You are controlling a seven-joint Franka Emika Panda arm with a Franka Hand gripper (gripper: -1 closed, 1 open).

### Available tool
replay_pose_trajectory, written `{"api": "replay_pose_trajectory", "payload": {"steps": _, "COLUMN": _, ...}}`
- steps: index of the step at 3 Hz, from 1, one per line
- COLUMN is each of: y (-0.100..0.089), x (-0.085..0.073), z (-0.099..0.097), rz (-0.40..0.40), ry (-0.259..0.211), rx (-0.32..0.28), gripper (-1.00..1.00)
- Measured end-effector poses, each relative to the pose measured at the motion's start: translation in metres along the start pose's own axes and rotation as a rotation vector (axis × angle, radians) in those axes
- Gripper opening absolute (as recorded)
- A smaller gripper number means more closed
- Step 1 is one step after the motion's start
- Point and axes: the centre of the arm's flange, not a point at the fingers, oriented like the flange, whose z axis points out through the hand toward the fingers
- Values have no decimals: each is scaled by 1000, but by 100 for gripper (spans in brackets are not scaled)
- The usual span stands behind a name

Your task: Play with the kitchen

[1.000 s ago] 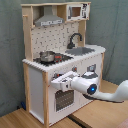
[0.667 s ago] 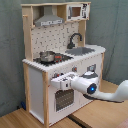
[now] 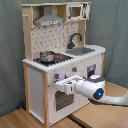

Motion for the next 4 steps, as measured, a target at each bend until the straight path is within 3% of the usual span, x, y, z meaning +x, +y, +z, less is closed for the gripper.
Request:
{"api": "replay_pose_trajectory", "payload": {"steps": 2, "y": -1, "x": -18, "z": -42, "rz": -37, "ry": -59, "rx": 33, "gripper": 100}}
{"api": "replay_pose_trajectory", "payload": {"steps": 4, "y": -7, "x": -45, "z": -62, "rz": -112, "ry": -124, "rx": 92, "gripper": 100}}
